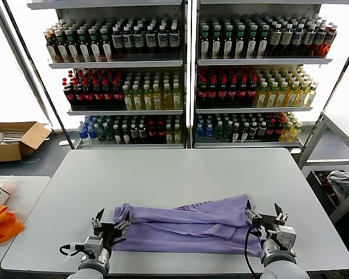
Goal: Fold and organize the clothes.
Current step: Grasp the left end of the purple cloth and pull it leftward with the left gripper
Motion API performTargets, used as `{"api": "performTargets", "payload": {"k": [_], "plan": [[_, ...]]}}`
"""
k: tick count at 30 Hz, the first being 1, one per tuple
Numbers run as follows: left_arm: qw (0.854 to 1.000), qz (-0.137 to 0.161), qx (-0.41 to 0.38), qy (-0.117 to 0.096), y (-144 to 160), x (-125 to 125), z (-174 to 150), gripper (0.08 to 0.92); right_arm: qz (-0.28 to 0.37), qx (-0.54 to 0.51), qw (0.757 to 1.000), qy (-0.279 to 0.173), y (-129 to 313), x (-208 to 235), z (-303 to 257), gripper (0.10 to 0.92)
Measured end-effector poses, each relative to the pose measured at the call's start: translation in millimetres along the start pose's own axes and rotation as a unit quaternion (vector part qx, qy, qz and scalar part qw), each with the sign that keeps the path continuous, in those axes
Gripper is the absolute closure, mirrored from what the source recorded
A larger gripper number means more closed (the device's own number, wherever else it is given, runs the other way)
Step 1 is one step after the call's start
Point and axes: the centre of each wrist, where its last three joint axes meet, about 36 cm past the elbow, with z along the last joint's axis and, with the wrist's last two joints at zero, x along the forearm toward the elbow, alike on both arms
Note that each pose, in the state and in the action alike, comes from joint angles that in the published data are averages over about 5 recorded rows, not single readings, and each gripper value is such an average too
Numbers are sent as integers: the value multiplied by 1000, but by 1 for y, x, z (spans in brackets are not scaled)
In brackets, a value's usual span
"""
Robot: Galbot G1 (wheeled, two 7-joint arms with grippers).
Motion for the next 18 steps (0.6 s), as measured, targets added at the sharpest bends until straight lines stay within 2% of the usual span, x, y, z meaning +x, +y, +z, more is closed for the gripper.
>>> {"api": "performTargets", "payload": {"k": [6,9,18], "plan": [[999,4,27,20,0,5,5,177,-5,-3,1000,-6,1,5,-4,200],[999,8,40,30,1,6,7,202,-5,-3,1000,-10,-1,7,-7,200],[995,26,77,57,3,3,13,449,-2,-4,1000,-18,-5,10,-14,200]]}}
